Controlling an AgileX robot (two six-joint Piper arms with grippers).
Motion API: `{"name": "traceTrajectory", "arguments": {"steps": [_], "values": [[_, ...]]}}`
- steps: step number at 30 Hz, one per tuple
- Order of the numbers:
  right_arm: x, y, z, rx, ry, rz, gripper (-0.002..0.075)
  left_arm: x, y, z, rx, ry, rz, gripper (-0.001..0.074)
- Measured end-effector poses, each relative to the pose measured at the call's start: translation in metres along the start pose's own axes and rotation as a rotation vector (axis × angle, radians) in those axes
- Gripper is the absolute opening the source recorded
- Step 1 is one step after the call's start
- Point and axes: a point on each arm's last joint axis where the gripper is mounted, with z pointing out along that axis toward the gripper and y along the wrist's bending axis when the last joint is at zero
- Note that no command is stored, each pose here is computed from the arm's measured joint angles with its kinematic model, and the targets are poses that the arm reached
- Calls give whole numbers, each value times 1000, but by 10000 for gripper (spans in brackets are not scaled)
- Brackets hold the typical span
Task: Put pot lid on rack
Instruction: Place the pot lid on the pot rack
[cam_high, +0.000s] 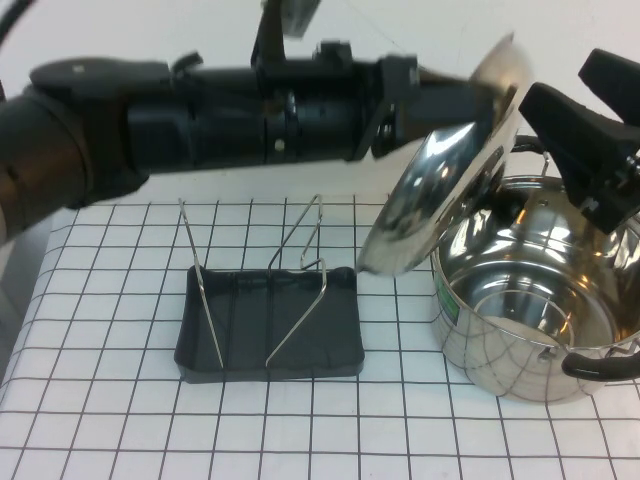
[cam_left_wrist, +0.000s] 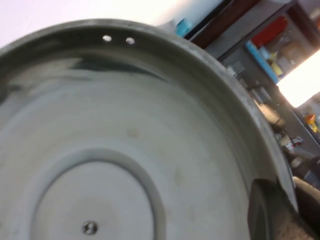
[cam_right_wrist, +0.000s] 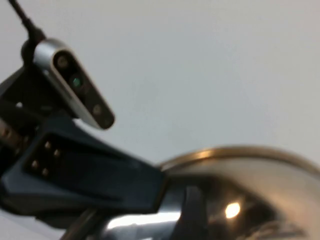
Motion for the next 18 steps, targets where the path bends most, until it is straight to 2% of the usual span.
{"name": "traceTrajectory", "arguments": {"steps": [5, 8, 13, 18], "values": [[-5, 5, -1, -44, -31, -22, 550, -18, -29, -7, 35, -55, 84, 9], [-9, 8, -4, -57, -24, -52, 546, -22, -41, -14, 2, -78, 108, 9], [-22, 13, -14, -26, 15, -135, 544, -18, -40, -23, -173, -29, 129, 9], [-35, 18, -26, 1, 59, -220, 542, -23, -28, -37, -297, -44, 26, 9]]}}
